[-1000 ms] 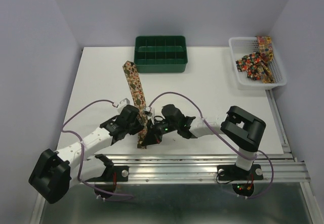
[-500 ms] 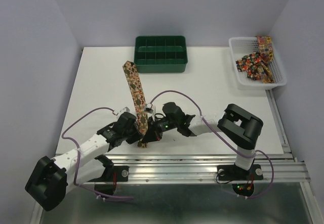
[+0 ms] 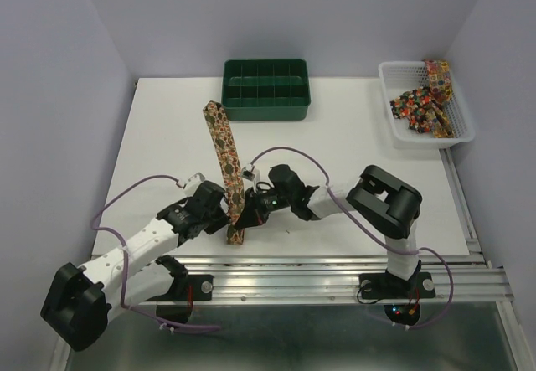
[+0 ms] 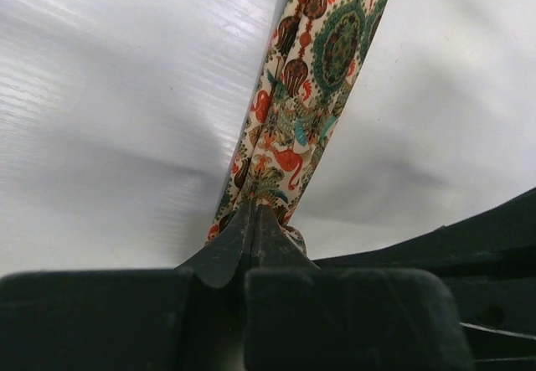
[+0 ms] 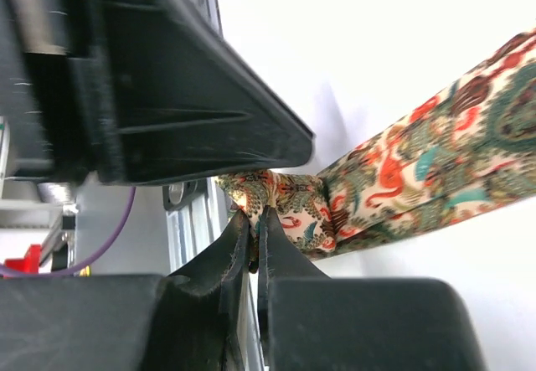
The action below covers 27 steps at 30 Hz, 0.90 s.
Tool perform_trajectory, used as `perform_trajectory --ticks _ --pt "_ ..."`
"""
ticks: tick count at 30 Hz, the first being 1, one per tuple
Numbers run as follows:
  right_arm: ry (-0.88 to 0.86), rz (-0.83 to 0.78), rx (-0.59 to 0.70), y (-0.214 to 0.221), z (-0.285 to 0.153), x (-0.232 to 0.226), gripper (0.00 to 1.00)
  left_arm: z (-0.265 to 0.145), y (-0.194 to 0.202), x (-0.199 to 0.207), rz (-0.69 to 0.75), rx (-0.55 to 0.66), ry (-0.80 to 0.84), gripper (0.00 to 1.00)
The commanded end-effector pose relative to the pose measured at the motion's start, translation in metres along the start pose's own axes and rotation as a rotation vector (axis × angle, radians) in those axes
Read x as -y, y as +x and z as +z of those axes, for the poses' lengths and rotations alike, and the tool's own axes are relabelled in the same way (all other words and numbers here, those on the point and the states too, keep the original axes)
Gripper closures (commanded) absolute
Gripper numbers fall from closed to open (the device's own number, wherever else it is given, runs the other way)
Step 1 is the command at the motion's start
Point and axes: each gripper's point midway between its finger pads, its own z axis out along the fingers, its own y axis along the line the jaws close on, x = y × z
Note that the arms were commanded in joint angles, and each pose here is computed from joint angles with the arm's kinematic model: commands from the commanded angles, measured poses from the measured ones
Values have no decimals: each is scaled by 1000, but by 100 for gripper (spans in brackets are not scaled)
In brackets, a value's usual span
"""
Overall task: Roll the ties
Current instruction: Roll the tie
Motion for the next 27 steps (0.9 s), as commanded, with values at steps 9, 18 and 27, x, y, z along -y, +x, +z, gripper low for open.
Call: perform_trajectory --ticks 9,18,27 --pt "-7 -22 79 -42 5 14 99 -24 -39 16 -62 147 -4 95" --pt "74 -66 45 -39 9 47 99 -27 -39 22 -39 139 38 84" --pt "112 -181 1 -37 8 58 99 -20 -32 33 -18 107 93 73"
